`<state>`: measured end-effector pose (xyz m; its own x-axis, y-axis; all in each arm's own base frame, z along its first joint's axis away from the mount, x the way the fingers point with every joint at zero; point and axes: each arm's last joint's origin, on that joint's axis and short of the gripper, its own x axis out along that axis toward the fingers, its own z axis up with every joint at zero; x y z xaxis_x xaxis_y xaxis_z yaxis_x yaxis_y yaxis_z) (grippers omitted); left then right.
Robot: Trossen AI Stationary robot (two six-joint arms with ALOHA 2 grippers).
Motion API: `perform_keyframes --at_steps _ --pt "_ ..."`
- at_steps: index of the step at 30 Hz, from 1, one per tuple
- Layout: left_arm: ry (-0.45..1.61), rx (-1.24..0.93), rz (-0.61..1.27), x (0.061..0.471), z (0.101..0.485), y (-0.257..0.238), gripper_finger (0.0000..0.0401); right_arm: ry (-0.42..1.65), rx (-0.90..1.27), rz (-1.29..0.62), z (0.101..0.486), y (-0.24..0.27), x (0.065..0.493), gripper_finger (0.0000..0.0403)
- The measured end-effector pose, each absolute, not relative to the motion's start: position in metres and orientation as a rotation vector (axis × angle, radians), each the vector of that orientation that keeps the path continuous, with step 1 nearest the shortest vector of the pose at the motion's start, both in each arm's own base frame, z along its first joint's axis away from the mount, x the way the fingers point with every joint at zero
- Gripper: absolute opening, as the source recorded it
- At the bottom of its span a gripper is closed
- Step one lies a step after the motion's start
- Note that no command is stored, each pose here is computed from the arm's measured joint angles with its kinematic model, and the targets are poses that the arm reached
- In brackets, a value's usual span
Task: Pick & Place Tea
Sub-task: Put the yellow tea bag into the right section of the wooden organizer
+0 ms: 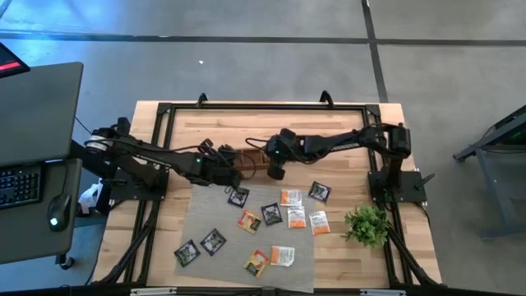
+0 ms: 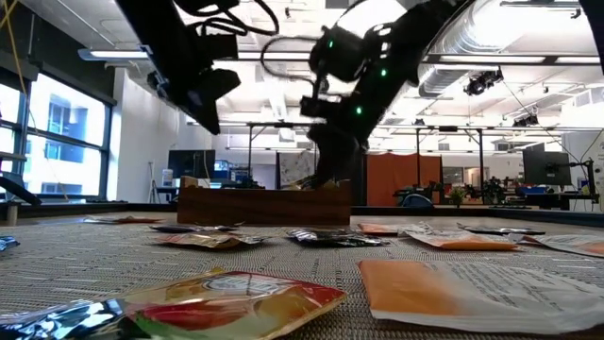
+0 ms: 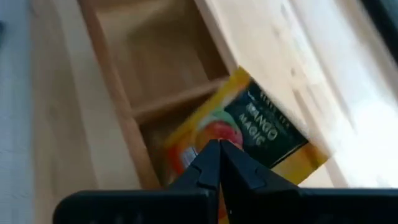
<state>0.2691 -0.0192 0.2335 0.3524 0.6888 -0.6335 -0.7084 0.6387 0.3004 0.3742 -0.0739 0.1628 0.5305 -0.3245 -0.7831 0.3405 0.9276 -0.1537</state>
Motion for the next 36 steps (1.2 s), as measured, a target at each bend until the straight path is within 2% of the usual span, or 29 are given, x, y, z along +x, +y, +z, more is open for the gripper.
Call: perform_keyframes --at_steps 7,10,16,21,25,30,36 --pt "0.767 -0.027 0.926 0.267 0.239 -0.018 0.0000 0.959 -0.093 -0.506 0.161 -0.084 0.372 0.0002" --pt "0.774 -0.030 0.933 0.266 0.238 -0.018 0.0000 0.951 -0.130 -0.487 0.166 -0.083 0.374 0.0005" --pt "0.834 -0.066 0.892 0.264 0.236 -0.019 0.0000 0.915 -0.049 -0.312 0.180 -0.075 0.382 0.0002" --pt "0.930 -0.140 0.806 0.262 0.232 -0.020 0.0000 0.865 0.042 0.033 0.190 -0.054 0.391 0.0012" --pt "0.966 -0.116 0.814 0.259 0.231 -0.020 0.0000 0.828 0.106 0.261 0.192 -0.033 0.393 0.0022" --pt "1.024 -0.094 0.857 0.243 0.239 -0.012 0.0000 0.874 0.043 0.293 0.189 -0.005 0.392 0.0047" --pt "1.038 -0.127 0.926 0.215 0.259 0.003 0.0004 0.868 -0.097 0.323 0.189 0.023 0.392 0.0099"
